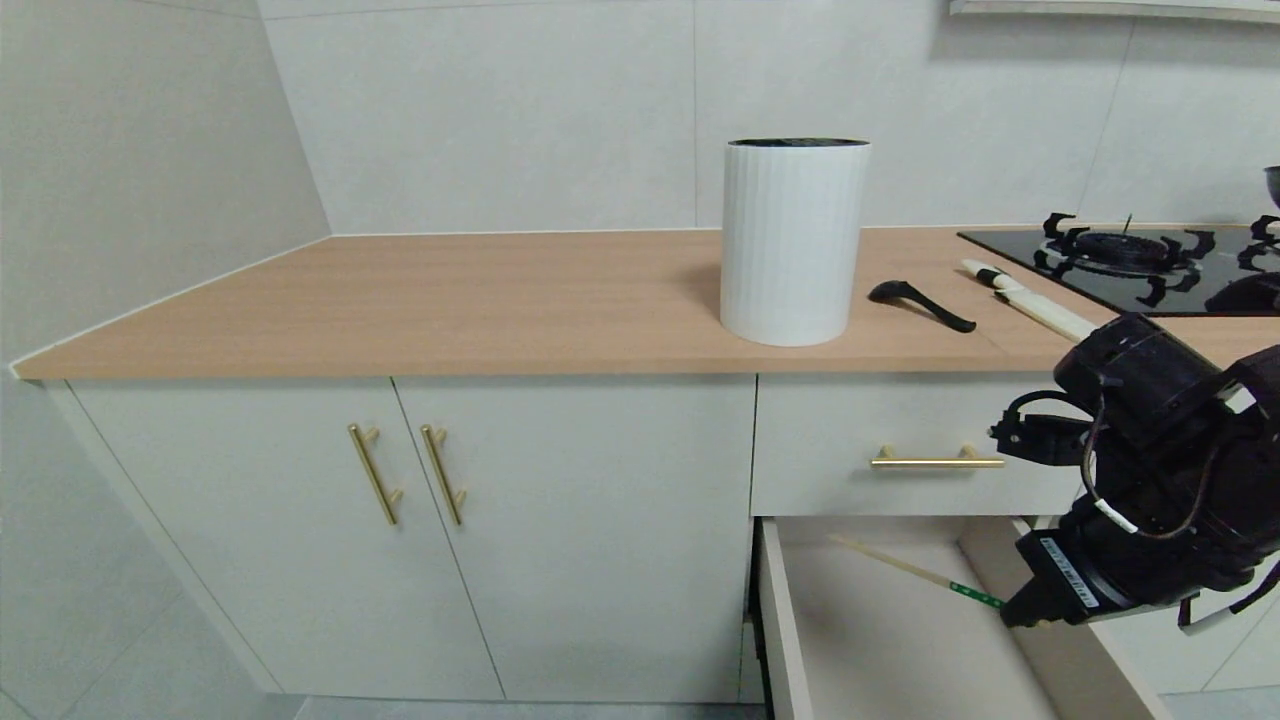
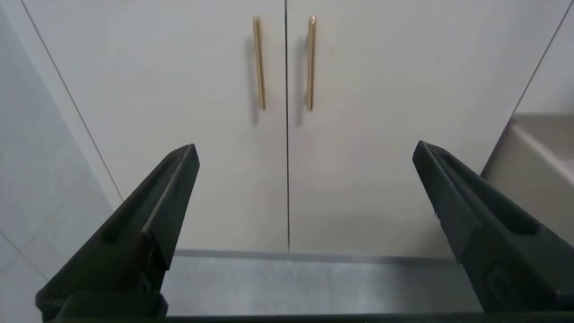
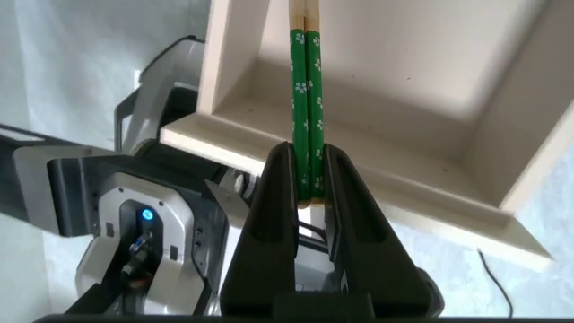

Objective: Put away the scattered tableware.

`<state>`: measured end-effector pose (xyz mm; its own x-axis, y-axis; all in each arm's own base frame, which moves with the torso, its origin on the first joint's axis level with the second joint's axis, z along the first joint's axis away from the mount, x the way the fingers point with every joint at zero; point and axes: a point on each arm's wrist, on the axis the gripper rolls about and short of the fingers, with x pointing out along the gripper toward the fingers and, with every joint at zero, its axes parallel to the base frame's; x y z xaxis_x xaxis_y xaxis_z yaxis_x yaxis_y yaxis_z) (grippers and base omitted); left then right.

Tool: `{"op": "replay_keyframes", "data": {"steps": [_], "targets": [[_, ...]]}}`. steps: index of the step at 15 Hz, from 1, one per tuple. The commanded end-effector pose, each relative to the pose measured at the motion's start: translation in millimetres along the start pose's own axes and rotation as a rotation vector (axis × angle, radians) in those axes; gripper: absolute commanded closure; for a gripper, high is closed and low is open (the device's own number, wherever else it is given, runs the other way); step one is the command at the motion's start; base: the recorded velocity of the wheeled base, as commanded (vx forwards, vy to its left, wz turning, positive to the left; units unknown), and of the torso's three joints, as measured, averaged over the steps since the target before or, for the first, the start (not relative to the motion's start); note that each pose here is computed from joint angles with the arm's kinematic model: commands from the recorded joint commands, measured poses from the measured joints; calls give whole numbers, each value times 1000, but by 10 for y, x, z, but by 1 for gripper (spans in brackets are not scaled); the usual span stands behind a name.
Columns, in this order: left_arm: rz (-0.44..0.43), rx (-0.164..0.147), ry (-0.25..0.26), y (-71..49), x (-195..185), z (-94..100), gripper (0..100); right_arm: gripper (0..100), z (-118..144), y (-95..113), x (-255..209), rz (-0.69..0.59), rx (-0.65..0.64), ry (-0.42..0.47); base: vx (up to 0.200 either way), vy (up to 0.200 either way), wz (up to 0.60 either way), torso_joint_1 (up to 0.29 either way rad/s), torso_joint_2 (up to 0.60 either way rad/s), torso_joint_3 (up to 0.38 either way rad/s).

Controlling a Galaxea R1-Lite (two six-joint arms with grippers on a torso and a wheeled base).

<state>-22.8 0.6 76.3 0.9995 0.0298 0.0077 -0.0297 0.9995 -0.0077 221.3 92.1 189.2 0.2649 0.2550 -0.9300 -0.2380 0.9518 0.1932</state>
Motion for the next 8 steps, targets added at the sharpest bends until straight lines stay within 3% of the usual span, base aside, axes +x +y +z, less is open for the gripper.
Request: {"op": "replay_keyframes", "data": {"steps": [1, 5, 8], "targets": [[1, 0, -2, 0, 0, 2, 0, 100, 10, 0, 26, -1, 1, 9, 0, 0, 0, -129, 456, 310], [1, 0, 0, 0, 0, 0, 0, 100, 21, 1, 29, 2, 4, -3, 0, 0, 0, -104, 438, 323], [1, 0, 0, 0, 0, 0, 0, 100, 24, 0, 38, 0, 4, 0, 0, 0, 0, -28, 154, 111]]}}
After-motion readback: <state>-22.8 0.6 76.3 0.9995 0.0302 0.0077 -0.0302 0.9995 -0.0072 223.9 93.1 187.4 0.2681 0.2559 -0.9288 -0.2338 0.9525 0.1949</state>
